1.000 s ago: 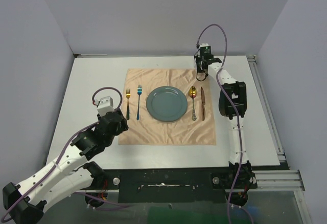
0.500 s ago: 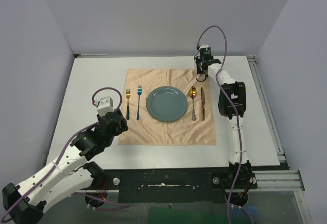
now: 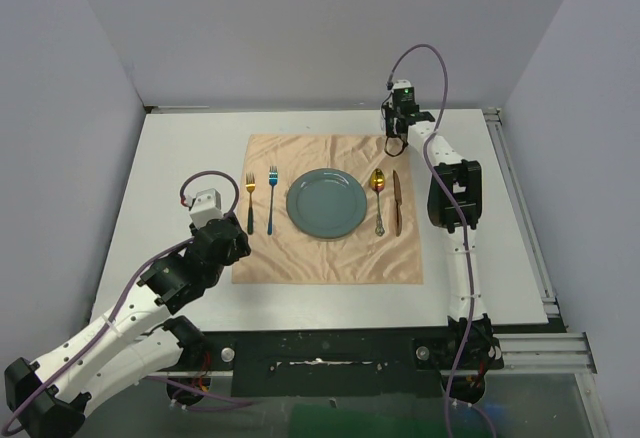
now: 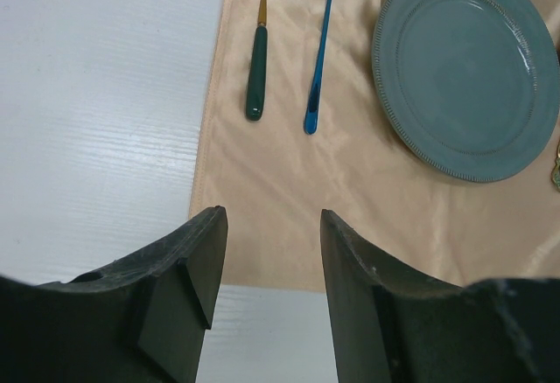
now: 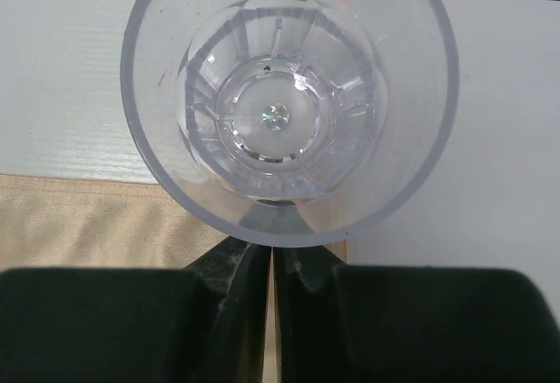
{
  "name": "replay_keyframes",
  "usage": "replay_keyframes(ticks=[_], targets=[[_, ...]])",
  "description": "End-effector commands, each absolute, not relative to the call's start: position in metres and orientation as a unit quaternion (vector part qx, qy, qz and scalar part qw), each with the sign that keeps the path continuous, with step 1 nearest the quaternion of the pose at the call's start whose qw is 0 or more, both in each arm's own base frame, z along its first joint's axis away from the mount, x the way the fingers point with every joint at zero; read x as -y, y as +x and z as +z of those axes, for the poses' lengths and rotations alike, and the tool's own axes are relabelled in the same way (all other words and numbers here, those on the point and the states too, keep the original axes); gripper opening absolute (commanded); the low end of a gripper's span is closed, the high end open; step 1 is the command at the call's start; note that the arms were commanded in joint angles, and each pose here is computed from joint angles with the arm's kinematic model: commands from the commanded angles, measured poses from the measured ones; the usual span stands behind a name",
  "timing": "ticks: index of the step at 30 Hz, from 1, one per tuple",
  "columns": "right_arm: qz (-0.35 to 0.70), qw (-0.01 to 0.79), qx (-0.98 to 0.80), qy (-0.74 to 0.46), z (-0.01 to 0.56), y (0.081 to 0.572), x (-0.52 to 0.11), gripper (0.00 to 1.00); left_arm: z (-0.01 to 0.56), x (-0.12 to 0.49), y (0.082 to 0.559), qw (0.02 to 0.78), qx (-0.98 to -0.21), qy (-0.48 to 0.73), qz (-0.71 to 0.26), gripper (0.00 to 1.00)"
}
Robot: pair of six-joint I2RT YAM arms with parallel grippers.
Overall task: Set the dinner table for one person
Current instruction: Place the cup at the center of the board.
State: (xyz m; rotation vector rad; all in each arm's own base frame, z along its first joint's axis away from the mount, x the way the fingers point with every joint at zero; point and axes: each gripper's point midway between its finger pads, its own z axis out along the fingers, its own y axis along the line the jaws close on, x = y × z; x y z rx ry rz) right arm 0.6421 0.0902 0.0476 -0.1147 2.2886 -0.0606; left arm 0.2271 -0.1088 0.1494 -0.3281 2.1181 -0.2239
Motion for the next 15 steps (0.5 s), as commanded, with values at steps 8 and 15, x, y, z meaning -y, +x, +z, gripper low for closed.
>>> replay_keyframes(ticks=[8, 15], targets=[[-0.009, 0.422, -0.906, -0.044, 0.07, 0.636, -0.092, 0.08, 0.169, 0.111, 0.234, 0.493, -0.85, -0.148, -0.109, 0.45], [-0.007, 0.387, -0.918, -0.083, 0.091, 0.56, -0.112, 0.18, 0.161, 0.123, 0.237, 0.486, -0.853, -0.14, -0.129, 0.45]])
